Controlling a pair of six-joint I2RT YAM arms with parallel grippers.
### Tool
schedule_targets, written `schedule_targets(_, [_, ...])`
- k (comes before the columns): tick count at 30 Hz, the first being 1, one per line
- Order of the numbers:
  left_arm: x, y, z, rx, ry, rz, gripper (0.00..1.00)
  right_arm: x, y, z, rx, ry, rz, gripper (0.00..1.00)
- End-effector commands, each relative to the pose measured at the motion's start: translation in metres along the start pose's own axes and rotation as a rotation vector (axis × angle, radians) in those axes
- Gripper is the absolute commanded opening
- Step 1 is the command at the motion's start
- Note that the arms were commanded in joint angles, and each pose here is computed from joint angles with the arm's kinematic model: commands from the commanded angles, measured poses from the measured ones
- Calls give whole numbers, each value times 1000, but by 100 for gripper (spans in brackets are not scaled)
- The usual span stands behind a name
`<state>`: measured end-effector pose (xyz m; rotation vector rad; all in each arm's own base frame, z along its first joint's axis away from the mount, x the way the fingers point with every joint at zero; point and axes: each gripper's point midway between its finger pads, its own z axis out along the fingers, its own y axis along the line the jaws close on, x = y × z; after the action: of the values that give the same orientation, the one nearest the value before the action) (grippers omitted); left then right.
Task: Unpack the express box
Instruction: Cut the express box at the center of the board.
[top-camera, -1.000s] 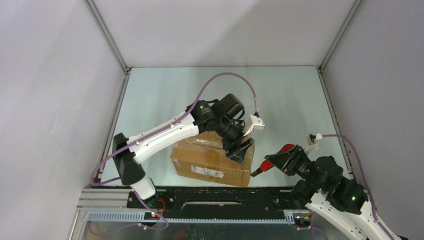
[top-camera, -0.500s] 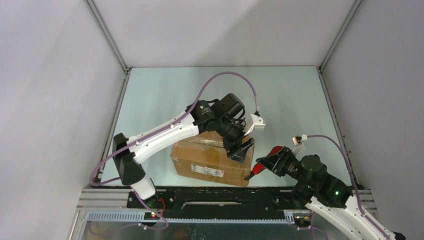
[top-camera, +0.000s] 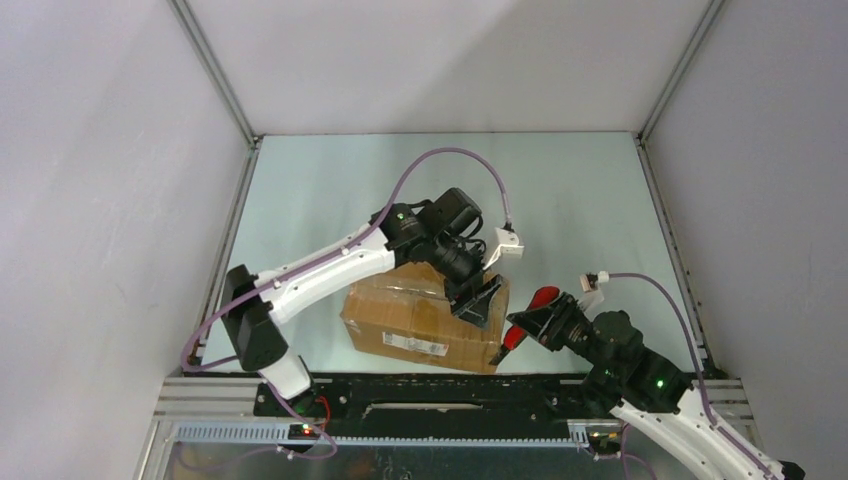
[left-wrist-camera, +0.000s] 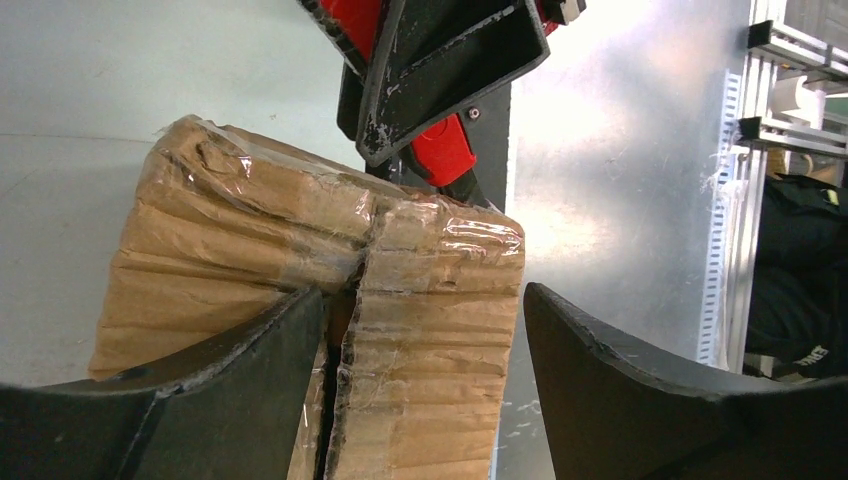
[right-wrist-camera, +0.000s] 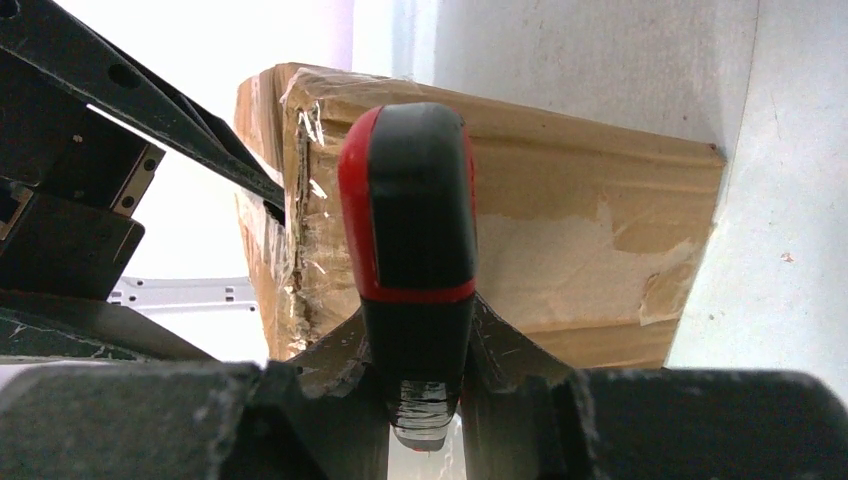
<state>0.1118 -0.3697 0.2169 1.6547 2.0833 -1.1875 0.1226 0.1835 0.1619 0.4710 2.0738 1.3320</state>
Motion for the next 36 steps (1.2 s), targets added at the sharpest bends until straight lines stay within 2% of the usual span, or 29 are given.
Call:
schedule_targets(1, [31,2,22,66,100,-110,79,-8,6,8,-27,-45,3,0])
schedule_targets(5, [37,1,25,66,113,-145,74,-7,9,15,-32,-38,12,0])
schedule_targets(10, [47,-2,25,59,140,-213,61,-6,12,19,-58,-43,27,0])
schedule_targets(13, [49,-12,27,122,134,-239,60,-2,10,22,-52,-34,30,0])
schedule_targets(15, [47,-17,26,145,130,-265,62,0,9,23,-49,-29,31,0])
schedule_targets(18, [36,-29,24,209,92,-276,76,2,12,24,-53,-27,19,0])
schedule_targets(19, [32,-34,23,239,81,-277,77,3,12,24,-52,-23,17,0])
schedule_targets(22, [23,-40,20,275,50,-284,61,6,13,26,-52,-16,13,0])
schedule_targets(25, [15,-43,14,281,22,-282,35,5,12,26,-48,-24,13,0])
schedule_targets(28, [9,-47,10,285,4,-275,17,3,13,24,-47,-35,12,0])
schedule_targets(32, [-1,-47,0,243,-22,-238,2,0,14,22,-41,-43,6,0])
schedule_targets(36, [0,-39,-7,142,-51,-134,0,0,15,21,-38,-41,0,0])
